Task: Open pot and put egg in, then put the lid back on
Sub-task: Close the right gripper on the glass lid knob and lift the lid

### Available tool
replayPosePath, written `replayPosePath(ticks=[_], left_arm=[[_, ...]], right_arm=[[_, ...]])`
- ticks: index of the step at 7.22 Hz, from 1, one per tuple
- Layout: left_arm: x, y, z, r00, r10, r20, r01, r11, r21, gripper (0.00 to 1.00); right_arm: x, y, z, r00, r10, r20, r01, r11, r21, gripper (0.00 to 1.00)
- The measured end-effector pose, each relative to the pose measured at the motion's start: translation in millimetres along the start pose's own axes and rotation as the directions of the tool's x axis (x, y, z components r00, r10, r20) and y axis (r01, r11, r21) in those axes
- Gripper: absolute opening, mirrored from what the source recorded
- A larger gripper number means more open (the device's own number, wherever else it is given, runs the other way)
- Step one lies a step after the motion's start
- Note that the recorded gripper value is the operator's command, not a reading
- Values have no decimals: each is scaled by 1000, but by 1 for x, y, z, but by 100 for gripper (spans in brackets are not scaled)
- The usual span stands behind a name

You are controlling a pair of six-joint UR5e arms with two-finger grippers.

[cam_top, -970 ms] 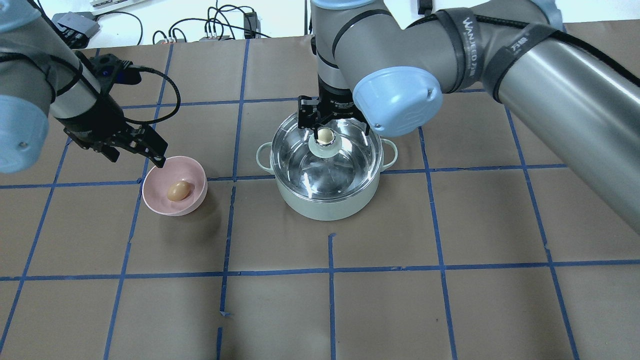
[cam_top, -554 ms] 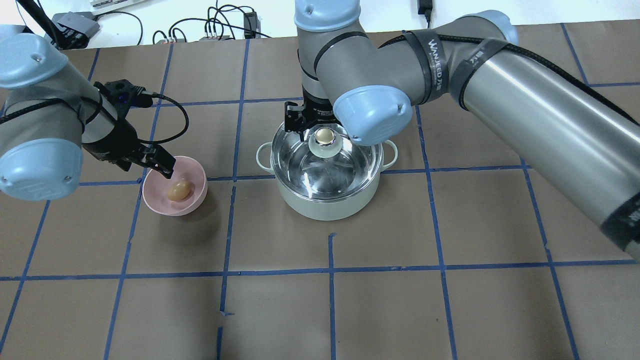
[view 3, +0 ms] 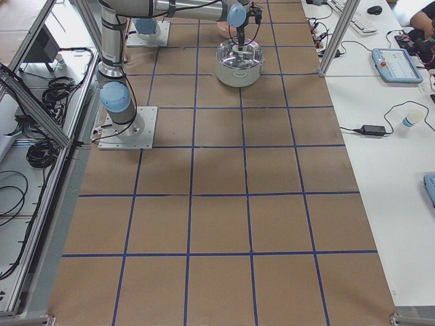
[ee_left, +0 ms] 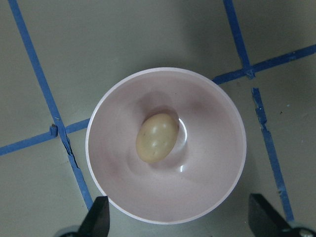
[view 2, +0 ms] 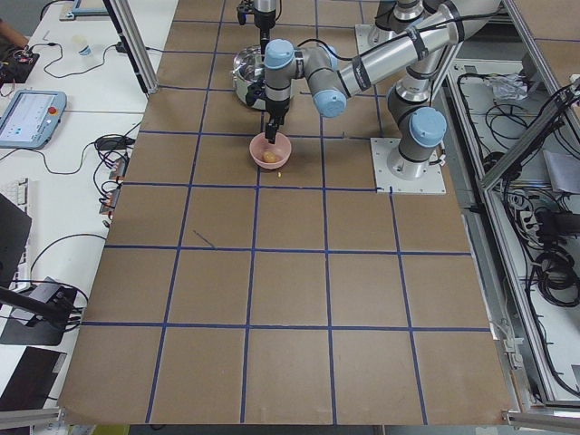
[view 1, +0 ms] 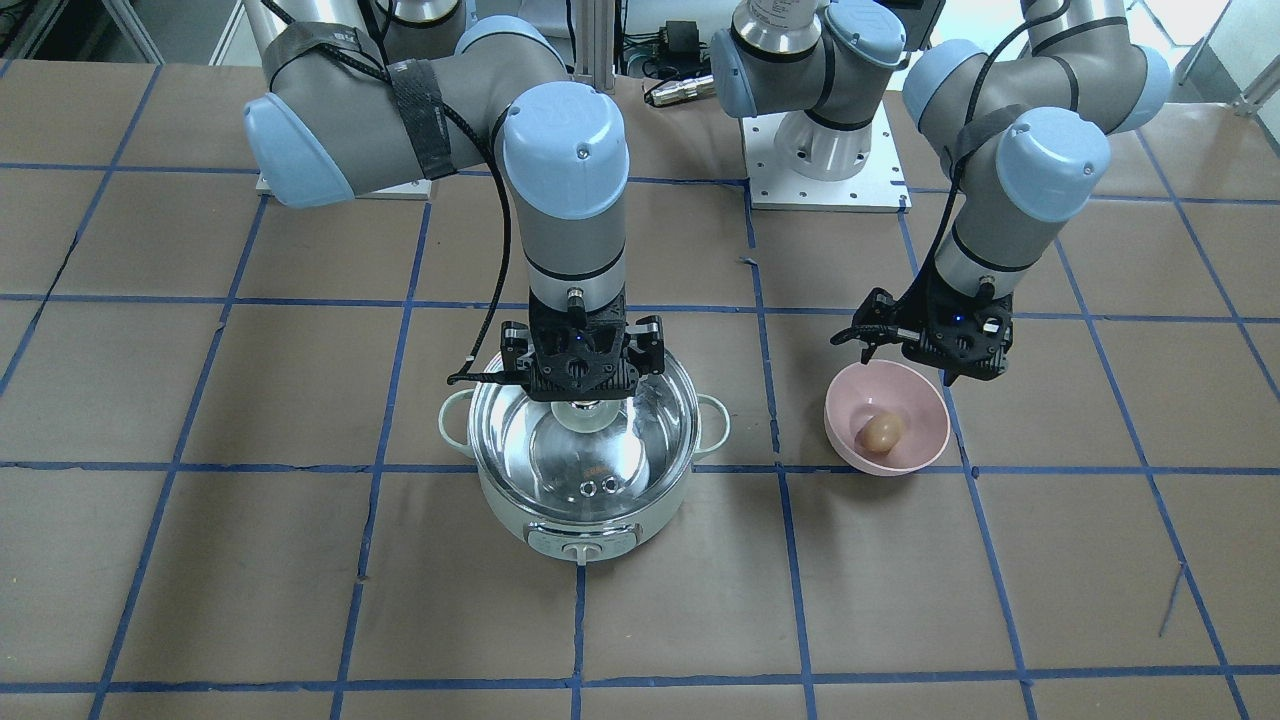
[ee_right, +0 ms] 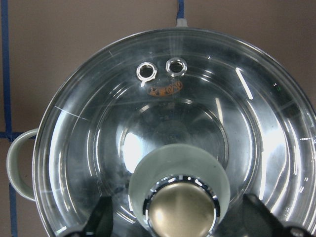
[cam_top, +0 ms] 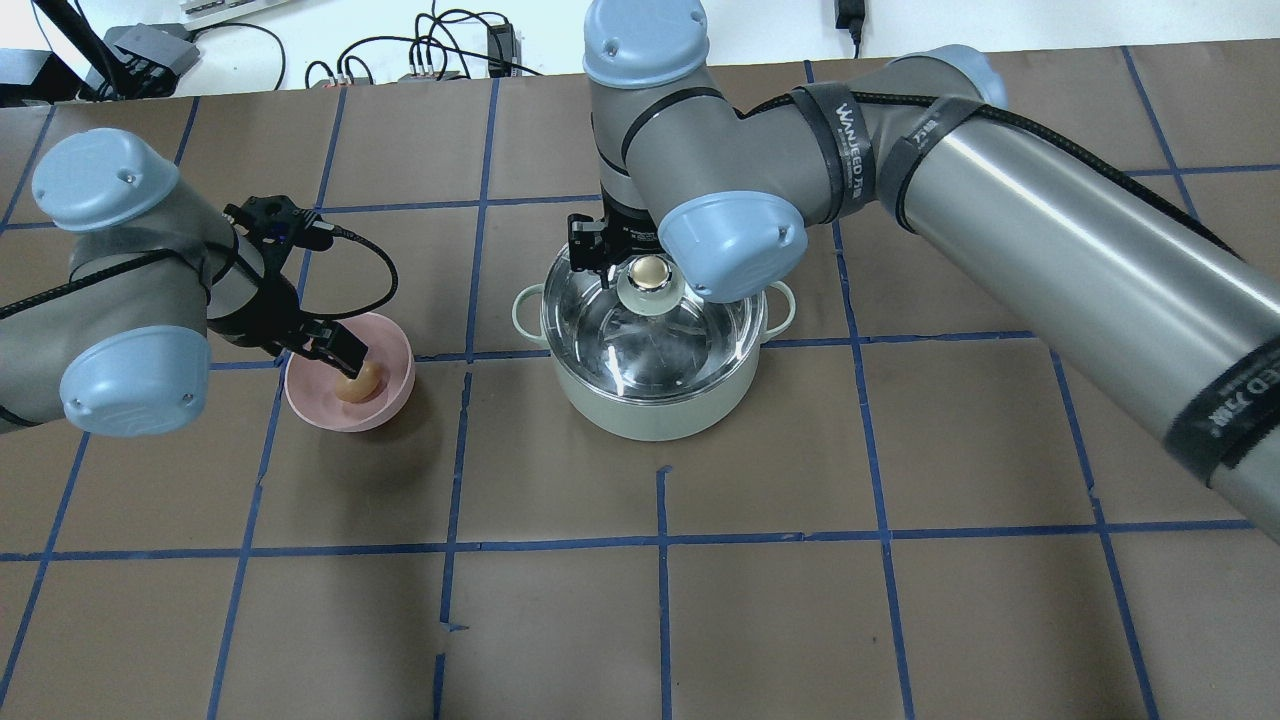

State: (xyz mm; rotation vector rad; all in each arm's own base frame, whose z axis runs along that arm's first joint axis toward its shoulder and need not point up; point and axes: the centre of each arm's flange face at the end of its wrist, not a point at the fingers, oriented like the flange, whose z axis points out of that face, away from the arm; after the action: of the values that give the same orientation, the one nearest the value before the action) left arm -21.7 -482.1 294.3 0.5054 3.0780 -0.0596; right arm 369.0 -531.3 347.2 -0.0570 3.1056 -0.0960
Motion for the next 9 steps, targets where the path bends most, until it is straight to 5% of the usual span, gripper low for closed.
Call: replayPosePath(ticks=[1, 3, 5, 9], left_arm=[[0, 0, 12, 1000, 13, 2, -13, 1000, 3, 97], [-3, -5, 37, 997, 74, 21, -75, 997, 29, 97], [-3, -5, 47, 993, 118, 27, -119, 992, 34, 97], [-3, -4, 63, 988, 150, 24, -150, 988, 22, 96]], right_arm=[[0, 0, 3, 1000, -1, -3, 1, 1000, -3, 87], [1, 1, 5, 1000, -1, -5, 1, 1000, -5, 63], [0, 0, 6, 1000, -1, -5, 1, 1000, -6, 13], [0, -1, 3, 1000, -5, 2, 5, 1000, 12, 6]])
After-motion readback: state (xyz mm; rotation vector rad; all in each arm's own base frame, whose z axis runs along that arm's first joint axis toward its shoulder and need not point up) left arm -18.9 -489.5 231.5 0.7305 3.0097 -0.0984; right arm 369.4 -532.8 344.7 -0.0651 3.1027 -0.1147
